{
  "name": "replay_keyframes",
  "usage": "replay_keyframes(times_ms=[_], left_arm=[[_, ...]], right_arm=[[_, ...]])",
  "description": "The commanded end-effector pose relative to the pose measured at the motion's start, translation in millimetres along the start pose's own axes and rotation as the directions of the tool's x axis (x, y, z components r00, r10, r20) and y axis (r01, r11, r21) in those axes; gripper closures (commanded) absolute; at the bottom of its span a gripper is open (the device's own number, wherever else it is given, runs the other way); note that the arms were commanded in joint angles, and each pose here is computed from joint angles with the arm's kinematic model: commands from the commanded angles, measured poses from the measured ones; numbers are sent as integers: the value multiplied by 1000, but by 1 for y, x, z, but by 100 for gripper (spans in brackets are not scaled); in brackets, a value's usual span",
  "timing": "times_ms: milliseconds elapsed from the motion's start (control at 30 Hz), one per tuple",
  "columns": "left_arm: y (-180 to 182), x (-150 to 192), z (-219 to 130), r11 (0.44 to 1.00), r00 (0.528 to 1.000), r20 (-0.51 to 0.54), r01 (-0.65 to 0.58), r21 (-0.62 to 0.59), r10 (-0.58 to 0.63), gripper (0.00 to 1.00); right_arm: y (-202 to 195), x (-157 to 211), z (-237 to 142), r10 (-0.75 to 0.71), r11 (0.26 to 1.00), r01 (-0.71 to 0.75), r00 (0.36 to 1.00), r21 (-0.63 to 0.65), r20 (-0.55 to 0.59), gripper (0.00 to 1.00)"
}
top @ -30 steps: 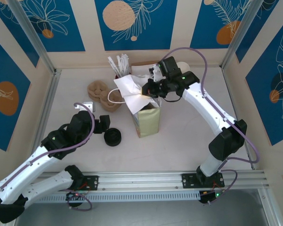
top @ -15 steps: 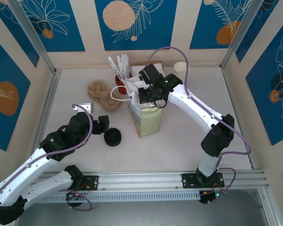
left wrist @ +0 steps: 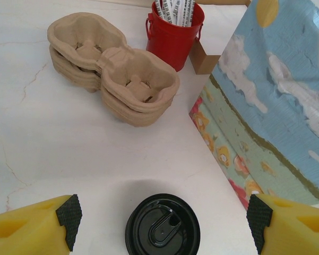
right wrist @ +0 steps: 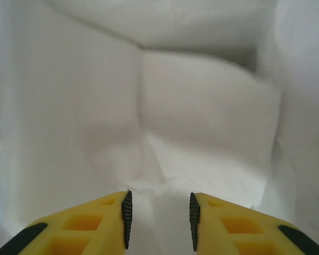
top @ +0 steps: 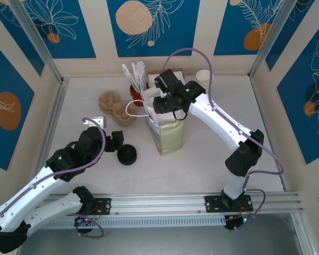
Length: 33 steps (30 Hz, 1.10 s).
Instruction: Pack the takeout coffee
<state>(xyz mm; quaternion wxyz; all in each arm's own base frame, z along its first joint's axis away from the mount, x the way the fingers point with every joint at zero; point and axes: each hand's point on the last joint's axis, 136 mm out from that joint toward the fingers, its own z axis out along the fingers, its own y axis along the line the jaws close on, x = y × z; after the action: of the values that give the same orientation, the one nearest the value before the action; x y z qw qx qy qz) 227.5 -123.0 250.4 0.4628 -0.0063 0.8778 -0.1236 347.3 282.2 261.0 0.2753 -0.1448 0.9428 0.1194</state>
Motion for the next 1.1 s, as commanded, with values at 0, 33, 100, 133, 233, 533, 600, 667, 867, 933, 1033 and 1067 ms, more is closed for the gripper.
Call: replay_keyframes(times_ms=[0, 33, 100, 133, 233, 533, 600, 667, 867, 933, 1033, 1067], left_arm=[[-2, 0, -1, 1000, 1000, 9, 17, 16, -17, 17], [-1, 0, -2, 1000, 1000, 12, 18, 14, -18, 17], [0, 0, -2, 1000, 1000, 13, 19, 13, -19, 17], [0, 0, -2, 1000, 1000, 13, 18, 12, -18, 17], [-1, 0, -2, 1000, 1000, 11, 17, 13, -17, 17], [-2, -6, -2, 1000, 1000, 28, 14, 11, -14, 17], [-4, -10, -2, 1000, 999, 37, 7, 9, -7, 17], [-4, -15, -1, 1000, 999, 46, -5, -3, 5, 15], [1, -35, 0, 996, 992, 111, -50, -78, 58, 12], [6, -43, 0, 991, 986, 147, -63, -117, 80, 9], [14, -55, 2, 980, 971, 203, -93, -174, 128, 0], [16, -59, 4, 975, 963, 220, -112, -191, 154, 0]], right_arm=[[3, -10, -25, 0, 1000, 0, 999, -9, 45, 63], [4, -13, -31, 1, 1000, 0, 998, -18, 56, 63], [6, -16, -37, 2, 1000, 0, 998, -31, 68, 63], [9, -18, -39, 5, 999, -1, 997, -44, 73, 63], [18, -19, -43, 7, 994, 1, 997, -105, 73, 63], [38, -24, -62, 55, 953, -34, 997, -302, 62, 64], [37, -30, -74, 72, 940, -39, 994, -340, 85, 64], [33, -38, -91, 90, 928, -39, 988, -371, 122, 64], [1, -55, -144, 183, 911, -69, 951, -406, 249, 63], [-19, -57, -158, 230, 908, -98, 929, -408, 290, 62], [-63, -53, -172, 311, 912, -167, 878, -376, 365, 60], [-83, -49, -175, 327, 921, -192, 853, -338, 407, 59]])
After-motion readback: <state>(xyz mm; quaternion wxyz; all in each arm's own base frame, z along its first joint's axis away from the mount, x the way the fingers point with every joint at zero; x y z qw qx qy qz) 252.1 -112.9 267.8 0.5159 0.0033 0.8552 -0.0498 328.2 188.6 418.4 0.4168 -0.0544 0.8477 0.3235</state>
